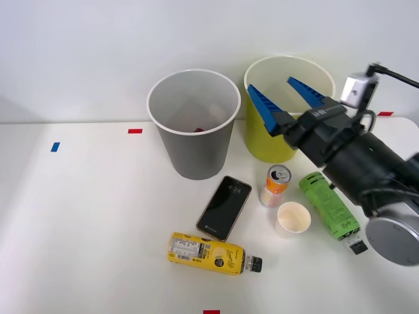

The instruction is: Put cans in the gray bin, plastic bottles in the light green bin

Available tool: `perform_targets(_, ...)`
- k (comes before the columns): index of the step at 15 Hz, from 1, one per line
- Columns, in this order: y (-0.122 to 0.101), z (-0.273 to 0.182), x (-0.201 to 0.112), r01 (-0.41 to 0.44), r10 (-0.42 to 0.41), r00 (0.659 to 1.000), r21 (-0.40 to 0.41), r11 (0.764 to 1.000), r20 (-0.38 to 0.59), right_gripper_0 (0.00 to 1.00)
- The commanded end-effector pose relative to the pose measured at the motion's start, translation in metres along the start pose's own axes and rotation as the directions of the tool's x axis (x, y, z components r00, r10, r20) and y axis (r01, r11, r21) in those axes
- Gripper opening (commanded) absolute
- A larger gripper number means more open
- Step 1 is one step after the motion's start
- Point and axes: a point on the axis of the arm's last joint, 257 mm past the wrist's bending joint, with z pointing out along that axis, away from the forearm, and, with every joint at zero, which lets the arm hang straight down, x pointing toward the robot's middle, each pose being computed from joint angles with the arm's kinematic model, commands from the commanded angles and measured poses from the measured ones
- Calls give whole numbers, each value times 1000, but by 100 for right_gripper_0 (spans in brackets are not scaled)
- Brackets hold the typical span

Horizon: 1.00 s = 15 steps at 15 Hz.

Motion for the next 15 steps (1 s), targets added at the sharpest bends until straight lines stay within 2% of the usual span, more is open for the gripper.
perform_targets(1,-26,-70,-27,83,-86,996,132,988,20,100)
perform_targets(4,-54,-120,-20,80,-93,995,280,957,33,100)
perform_targets(6,-75,-152,-13,59,-84,995,391,918,46,100)
perform_targets(7,-84,-166,-10,54,-83,995,439,897,47,100)
perform_targets(8,-95,-184,-7,58,-92,995,497,866,44,100)
perform_targets(11,-112,-220,1,47,-92,995,608,793,43,100)
perform_targets(15,-121,-255,6,58,-113,993,695,717,34,100)
